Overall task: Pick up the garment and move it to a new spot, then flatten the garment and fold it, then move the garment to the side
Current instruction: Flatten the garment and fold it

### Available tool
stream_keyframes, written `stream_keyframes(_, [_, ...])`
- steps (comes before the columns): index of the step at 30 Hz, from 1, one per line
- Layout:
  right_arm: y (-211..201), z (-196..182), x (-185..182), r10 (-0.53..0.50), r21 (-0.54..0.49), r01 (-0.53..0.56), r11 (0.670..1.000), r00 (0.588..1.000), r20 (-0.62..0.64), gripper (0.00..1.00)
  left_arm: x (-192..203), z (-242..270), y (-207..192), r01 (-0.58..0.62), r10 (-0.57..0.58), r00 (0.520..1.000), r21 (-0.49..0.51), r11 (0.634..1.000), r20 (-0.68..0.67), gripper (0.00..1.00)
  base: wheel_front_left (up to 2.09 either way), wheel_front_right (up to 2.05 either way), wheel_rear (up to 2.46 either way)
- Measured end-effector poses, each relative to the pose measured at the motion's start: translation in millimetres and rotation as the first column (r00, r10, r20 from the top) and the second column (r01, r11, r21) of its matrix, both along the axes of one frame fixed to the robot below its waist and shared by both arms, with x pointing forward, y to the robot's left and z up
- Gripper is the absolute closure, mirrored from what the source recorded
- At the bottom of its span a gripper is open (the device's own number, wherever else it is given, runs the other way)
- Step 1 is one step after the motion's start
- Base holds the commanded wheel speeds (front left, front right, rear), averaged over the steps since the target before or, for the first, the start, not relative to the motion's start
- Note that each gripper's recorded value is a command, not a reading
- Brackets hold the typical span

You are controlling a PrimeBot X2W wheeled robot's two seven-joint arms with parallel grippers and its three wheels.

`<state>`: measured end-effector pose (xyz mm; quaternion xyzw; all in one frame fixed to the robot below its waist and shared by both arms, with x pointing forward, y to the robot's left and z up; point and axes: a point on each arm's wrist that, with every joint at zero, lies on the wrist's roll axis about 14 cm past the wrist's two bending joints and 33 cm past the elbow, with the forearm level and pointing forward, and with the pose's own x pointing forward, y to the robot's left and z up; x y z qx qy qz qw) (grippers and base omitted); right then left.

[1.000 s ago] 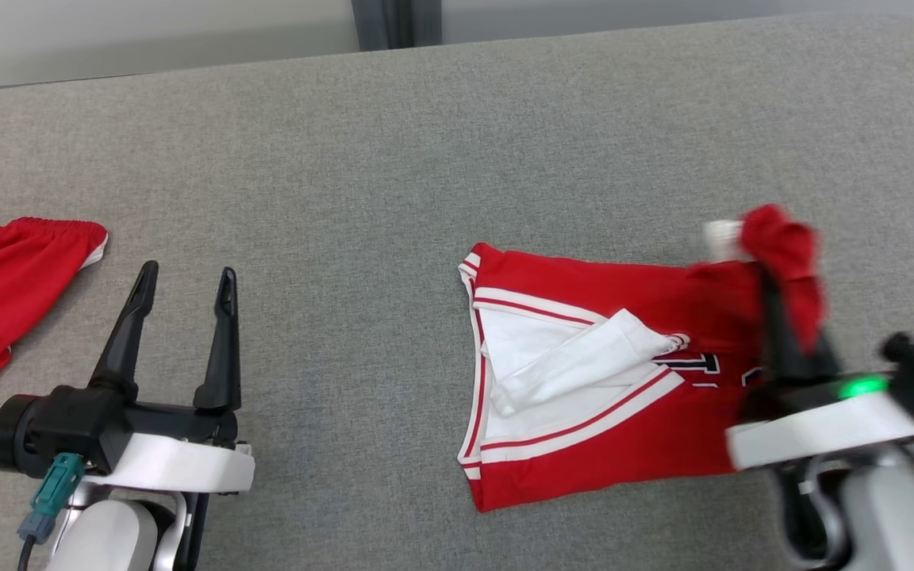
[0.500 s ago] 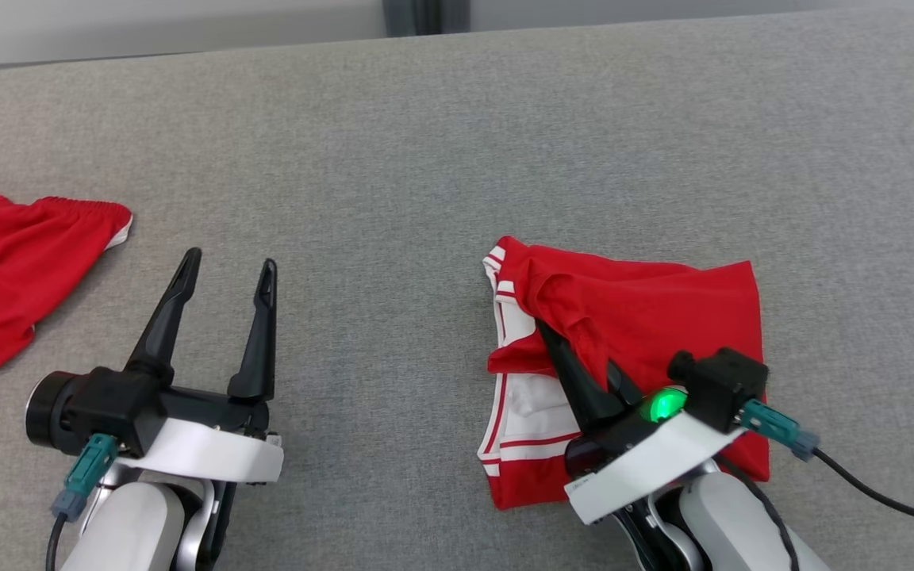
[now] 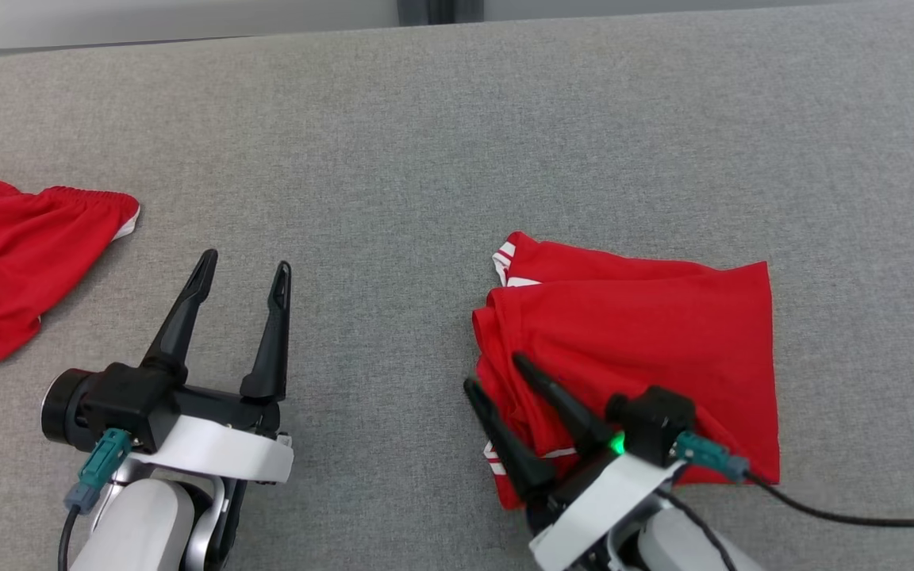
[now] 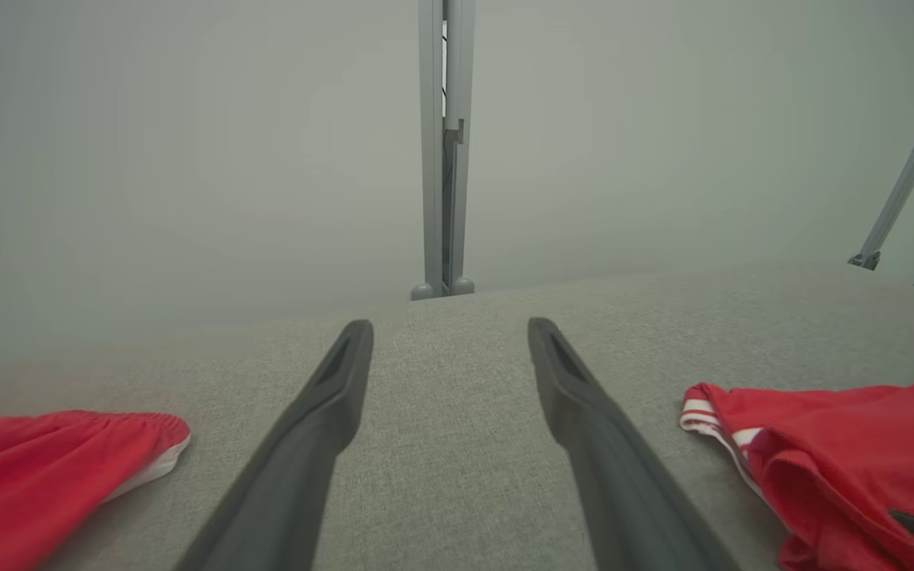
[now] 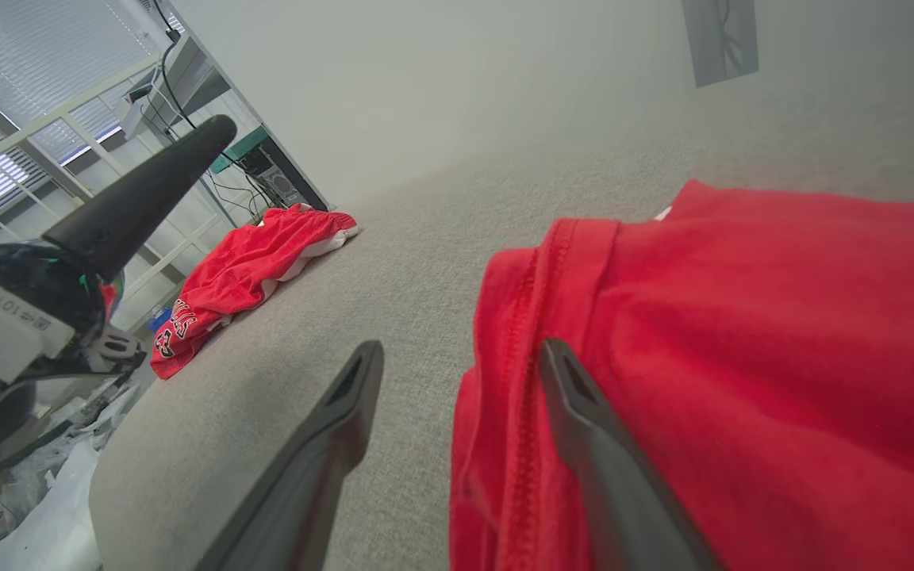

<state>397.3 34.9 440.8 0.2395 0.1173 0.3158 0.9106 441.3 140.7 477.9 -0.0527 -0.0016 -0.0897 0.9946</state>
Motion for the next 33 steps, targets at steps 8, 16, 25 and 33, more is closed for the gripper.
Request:
stream_keyframes(8, [19,9,-25,0.073,0.038,-0.072,0.997,0.997,-0.015,0.0,3,6,-4,0.011,-0.011,1.0,0.0,1.0,0.02,0.0,0.0,0.0,0.0])
stream_keyframes(16, [-18,78,2,-0.104,0.168,0.077,0.983,0.982,0.158,0.0,1,18,0,-0.002,0.002,0.999,0.0,1.0,0.05,0.0,0.0,0.0,0.0])
stream_keyframes(25, [-145,117,32,-0.44,0.082,0.442,0.893,0.822,0.362,0.0,-2,42,4,-0.026,0.026,0.992,0.001,1.0,0.121,0.0,0.0,0.0,0.0])
stream_keyframes(33, [-207,101,23,-0.485,-0.14,0.583,0.801,0.767,0.419,0.0,-13,52,9,-0.048,0.046,0.988,0.013,0.999,0.146,0.0,0.0,0.0,0.0])
